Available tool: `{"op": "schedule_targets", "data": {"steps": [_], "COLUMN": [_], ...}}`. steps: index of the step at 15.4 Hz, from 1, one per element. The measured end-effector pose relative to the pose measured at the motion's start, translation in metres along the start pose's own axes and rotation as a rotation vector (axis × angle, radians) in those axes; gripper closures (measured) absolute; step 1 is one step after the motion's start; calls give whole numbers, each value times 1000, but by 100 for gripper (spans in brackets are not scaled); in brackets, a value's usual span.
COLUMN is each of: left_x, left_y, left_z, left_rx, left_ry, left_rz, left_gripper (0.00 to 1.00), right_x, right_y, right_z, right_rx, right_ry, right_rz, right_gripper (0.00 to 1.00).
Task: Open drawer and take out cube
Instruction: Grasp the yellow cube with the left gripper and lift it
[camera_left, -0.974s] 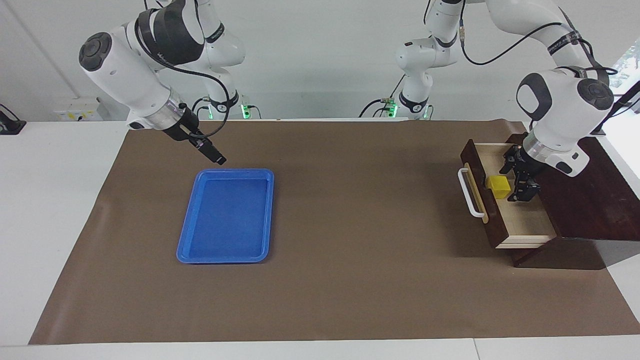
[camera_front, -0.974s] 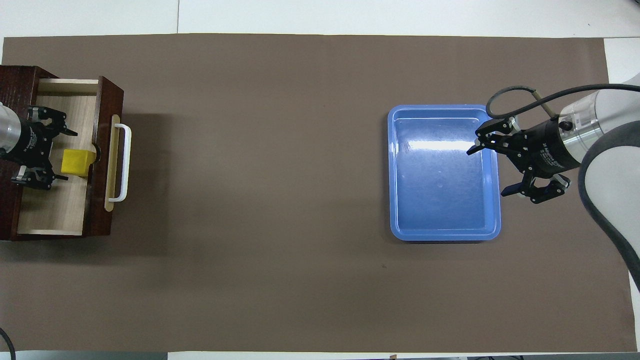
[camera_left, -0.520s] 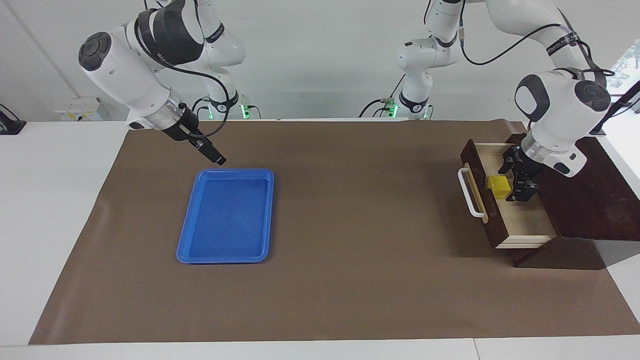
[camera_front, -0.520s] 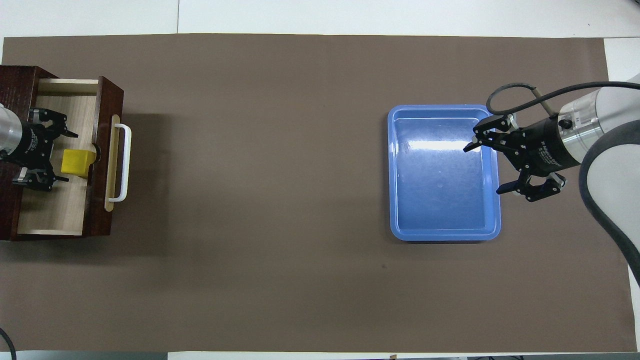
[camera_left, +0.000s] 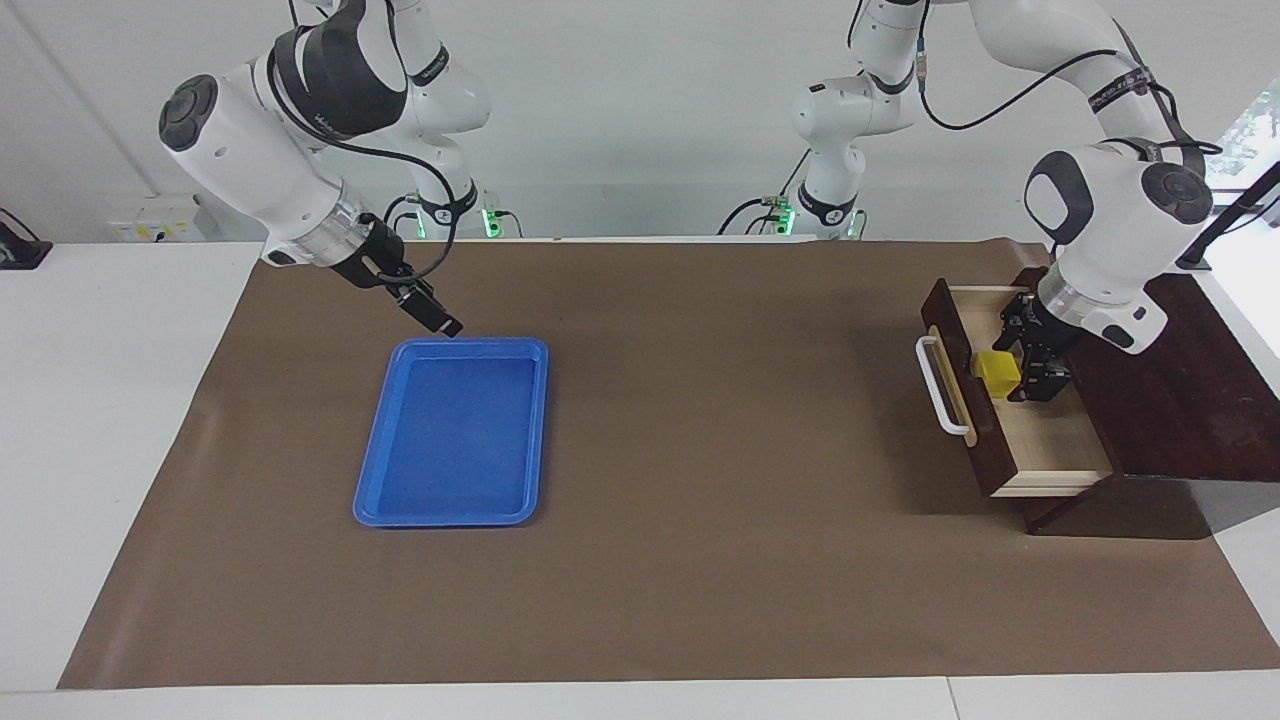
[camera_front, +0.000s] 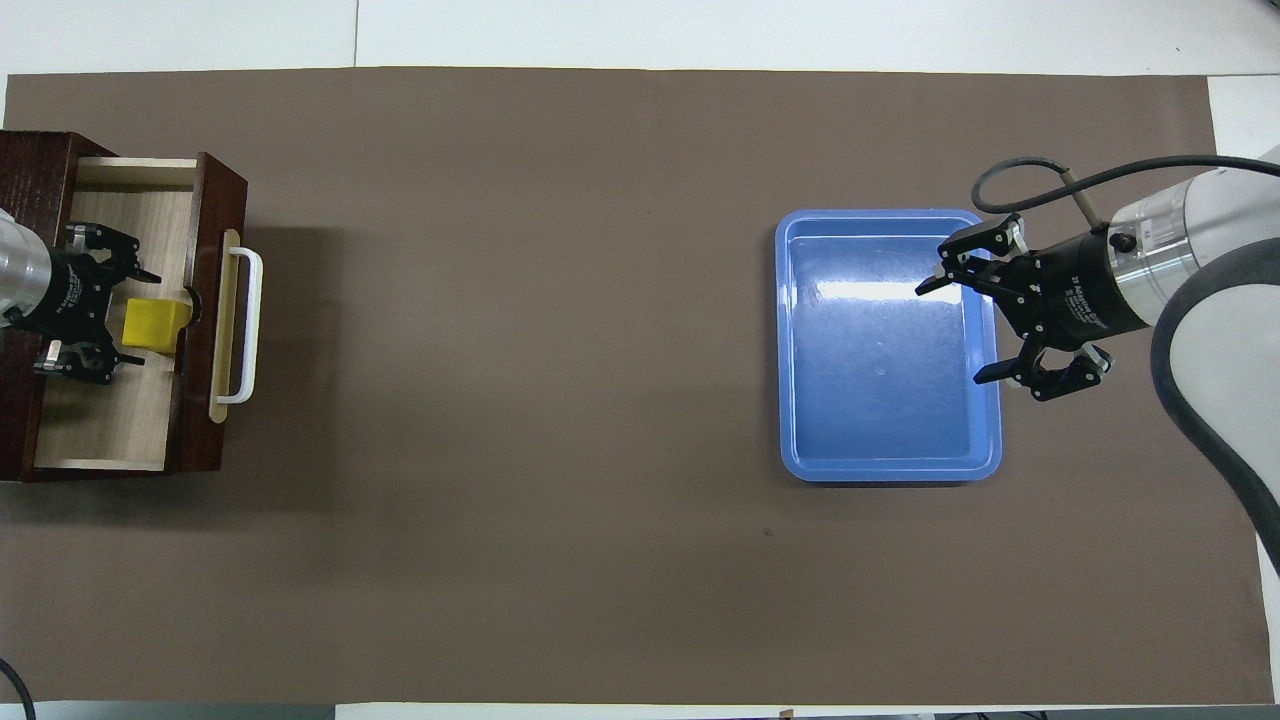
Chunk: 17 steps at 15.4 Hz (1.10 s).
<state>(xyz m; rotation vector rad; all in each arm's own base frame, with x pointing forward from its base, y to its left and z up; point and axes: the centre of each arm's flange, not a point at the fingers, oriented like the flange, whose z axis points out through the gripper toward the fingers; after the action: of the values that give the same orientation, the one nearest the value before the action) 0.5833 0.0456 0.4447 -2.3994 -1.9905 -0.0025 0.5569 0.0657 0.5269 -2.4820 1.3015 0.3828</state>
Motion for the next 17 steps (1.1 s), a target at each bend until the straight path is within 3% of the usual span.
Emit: {"op": "schedule_targets", "data": {"steps": [5,6,7,14,17], "left_x": [0,0,0,-1,2], "left_y": [-1,-1,-1,-2,1], "left_z": [-2,-2,-2,-4,-23], "left_rx": [-4,-4,-5,-8,-23], "left_ry": [1,1,1,2,7], "left_rz": [-1,0,0,0,-3], "left_gripper": [25,38,45,45,45], "right_x": [-5,-6,-7,-12,-21], "right_y": [-11,-14,-17,-37,-51], "right_z": [18,22,25,45,58], "right_rx": [24,26,30,90,119], "right_ry": [-34,-39,-45,-83,-91], "right_rz": [83,98,112,232,271], "right_gripper": [0,0,0,0,0]}}
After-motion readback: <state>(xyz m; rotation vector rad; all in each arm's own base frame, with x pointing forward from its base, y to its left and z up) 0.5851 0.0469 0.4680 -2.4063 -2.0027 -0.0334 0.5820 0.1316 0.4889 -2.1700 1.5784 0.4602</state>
